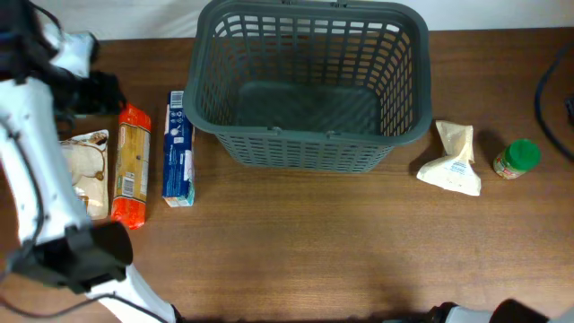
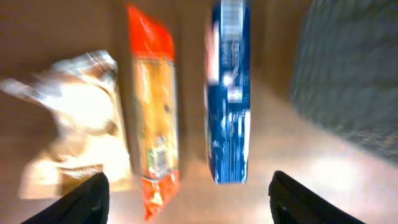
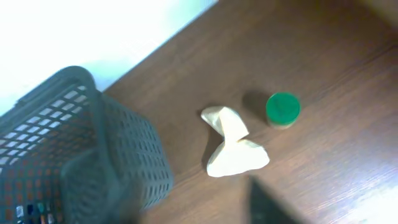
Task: Pack container
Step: 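Move the left gripper over the blue box, then grasp the blue box with the left gripper and lift it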
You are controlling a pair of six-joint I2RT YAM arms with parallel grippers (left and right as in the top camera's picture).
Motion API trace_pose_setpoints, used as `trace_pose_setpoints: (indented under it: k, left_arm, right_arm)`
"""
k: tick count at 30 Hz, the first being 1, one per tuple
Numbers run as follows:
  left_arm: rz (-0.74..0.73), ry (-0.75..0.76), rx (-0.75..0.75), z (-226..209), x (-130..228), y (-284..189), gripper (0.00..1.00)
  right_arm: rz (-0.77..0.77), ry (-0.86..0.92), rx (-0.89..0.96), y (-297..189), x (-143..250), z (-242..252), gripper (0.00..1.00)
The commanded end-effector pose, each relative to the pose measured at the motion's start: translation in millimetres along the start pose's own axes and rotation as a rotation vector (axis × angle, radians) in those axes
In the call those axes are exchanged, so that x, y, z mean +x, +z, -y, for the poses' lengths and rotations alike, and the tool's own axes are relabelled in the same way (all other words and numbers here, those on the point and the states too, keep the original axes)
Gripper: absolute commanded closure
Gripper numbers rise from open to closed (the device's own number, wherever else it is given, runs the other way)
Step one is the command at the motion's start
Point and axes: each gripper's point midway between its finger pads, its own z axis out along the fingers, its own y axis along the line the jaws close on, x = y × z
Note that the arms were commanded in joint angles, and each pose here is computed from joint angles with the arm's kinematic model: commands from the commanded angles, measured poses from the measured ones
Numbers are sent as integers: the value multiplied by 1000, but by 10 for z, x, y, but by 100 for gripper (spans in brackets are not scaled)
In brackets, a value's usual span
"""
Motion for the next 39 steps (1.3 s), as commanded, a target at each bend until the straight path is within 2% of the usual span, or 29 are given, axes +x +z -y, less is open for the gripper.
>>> trace_pose_setpoints:
  k: [1,6,7,8,9,11,13,23,26,28,29,30,31,35,39]
  left_arm:
    - [-159,51,71,74,163,646,29]
    - [-224,156,103,337,227,1170,23]
    - [-233,168,107,385,234,1224,15]
    - [-247,188,112,469,242,1286,3]
    - [-263,214,103,542,248,1349,0]
    - [-309,265,8,572,273,1479,0]
    - [-338,248,-61,568,294,1552,0]
    - [-372,170,-56,529,285,2054,0]
    - [-407,159,-11,581,352,2239,2]
    - [-430,157,-7,579,398,2321,9]
    - [-450,154,-3,574,440,2391,37]
    - [-462,151,-2,569,466,2409,71]
    - [-470,129,-6,559,483,2418,98]
    - [-441,57,-21,472,336,2226,98]
    - [-242,36,0,459,-274,1441,98]
  right_arm:
    - [9,-3,5,-30,-5,19,1]
    - [1,-1,7,4,-10,27,1]
    - [0,0,8,12,-11,30,1]
    - [-4,1,8,26,-12,32,1]
    - [-6,1,9,36,-14,35,1]
    - [-8,2,9,42,-15,37,1]
    - [-8,1,9,44,-15,37,1]
    - [-8,2,9,44,-15,37,1]
    - [-8,2,9,44,-15,37,1]
    - [-8,2,9,44,-15,37,1]
    - [-8,2,9,44,-15,37,1]
    - [-8,2,9,44,-15,37,1]
    - [-8,1,9,44,-15,37,1]
    - [-8,2,9,44,-15,38,1]
    - [-8,2,9,44,-15,37,1]
